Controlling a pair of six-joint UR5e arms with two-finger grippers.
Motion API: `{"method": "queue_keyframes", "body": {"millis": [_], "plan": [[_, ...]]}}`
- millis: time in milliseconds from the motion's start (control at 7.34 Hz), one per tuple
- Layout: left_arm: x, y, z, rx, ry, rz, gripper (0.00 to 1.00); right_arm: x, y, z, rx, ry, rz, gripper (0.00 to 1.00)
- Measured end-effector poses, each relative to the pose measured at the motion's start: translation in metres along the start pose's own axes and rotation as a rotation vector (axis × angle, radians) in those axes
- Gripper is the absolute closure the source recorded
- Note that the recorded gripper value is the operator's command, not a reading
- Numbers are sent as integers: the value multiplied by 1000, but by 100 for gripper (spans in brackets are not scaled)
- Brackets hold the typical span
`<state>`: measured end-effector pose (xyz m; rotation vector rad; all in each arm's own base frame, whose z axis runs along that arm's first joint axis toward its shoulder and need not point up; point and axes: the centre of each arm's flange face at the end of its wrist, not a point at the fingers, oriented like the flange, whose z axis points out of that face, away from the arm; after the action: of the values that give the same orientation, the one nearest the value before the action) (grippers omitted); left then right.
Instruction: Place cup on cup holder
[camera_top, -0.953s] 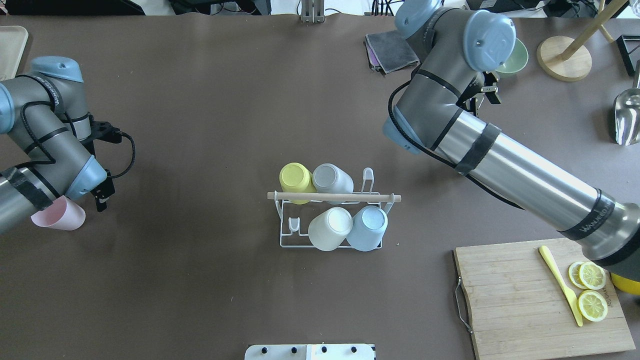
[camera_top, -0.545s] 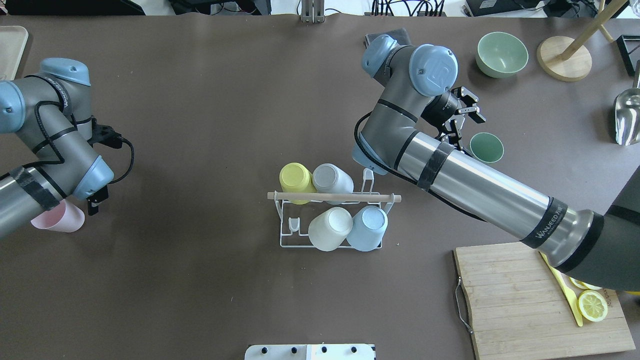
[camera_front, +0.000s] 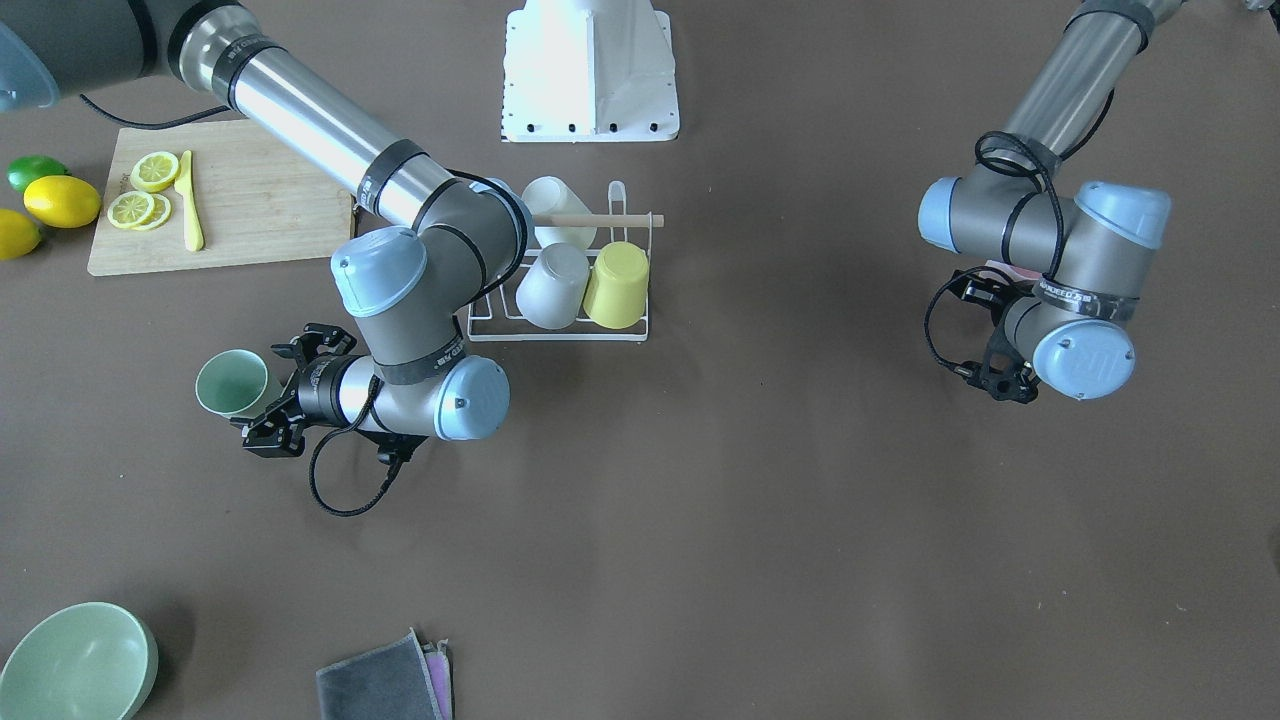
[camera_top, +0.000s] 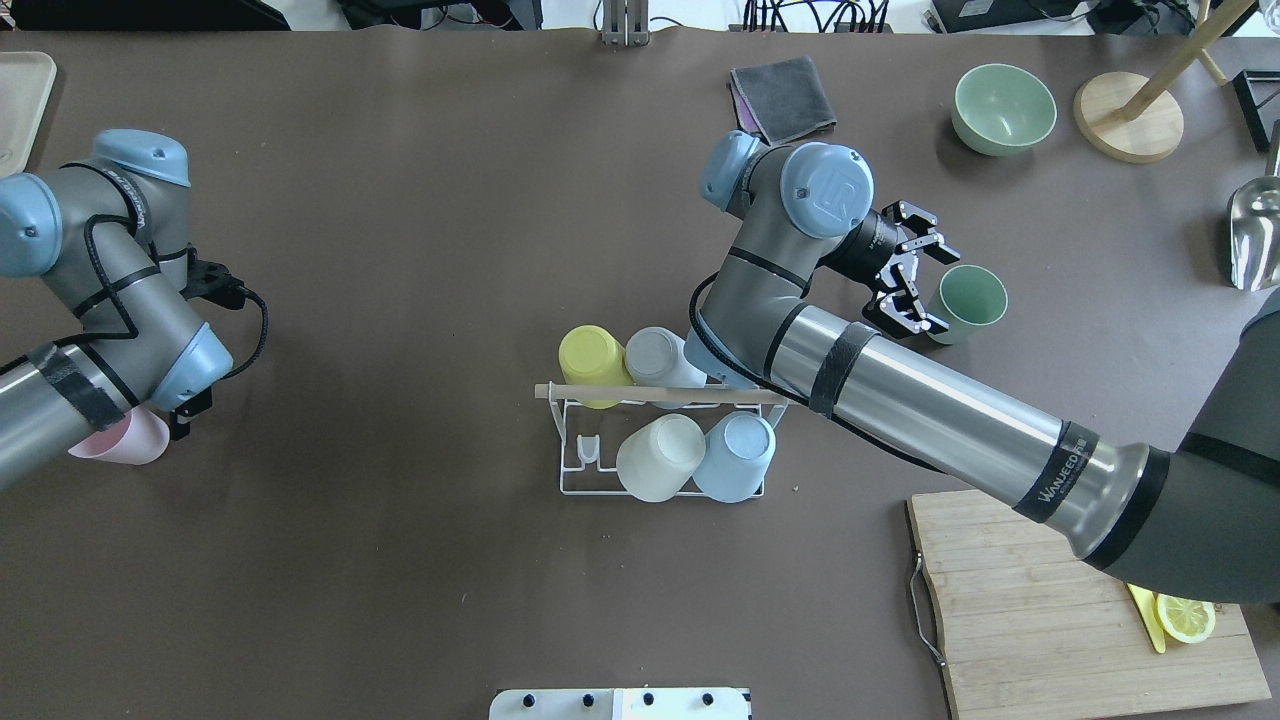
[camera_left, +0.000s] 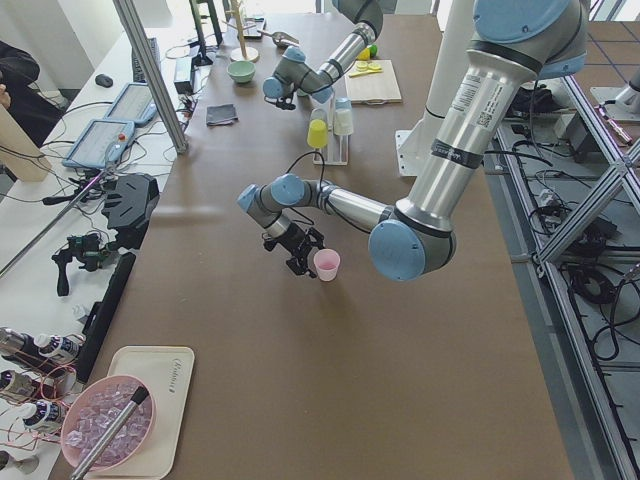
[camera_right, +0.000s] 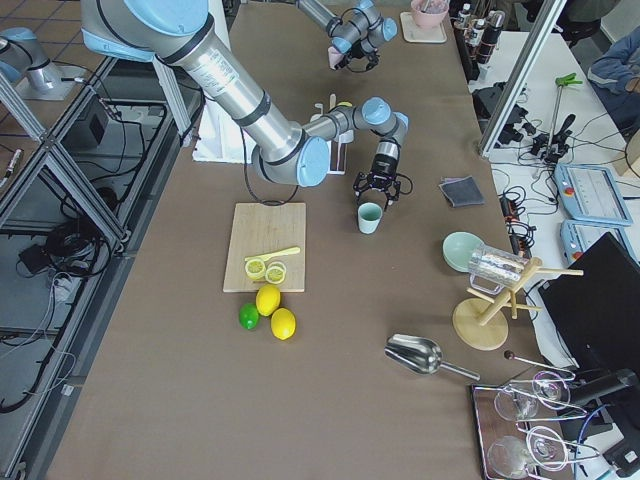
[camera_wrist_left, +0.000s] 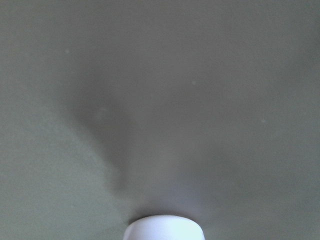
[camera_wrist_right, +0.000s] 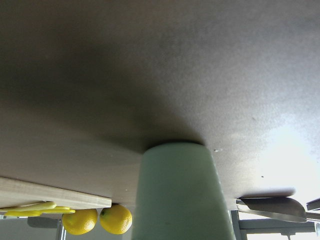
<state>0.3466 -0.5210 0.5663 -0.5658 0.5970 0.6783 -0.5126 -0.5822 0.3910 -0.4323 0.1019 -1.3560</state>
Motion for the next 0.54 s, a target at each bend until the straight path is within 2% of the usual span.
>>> {"method": "queue_keyframes", "body": {"millis": [545], "plan": [[3,0,12,-49,-49,-2,1,0,-17,12,-7,41,-16,0]]}}
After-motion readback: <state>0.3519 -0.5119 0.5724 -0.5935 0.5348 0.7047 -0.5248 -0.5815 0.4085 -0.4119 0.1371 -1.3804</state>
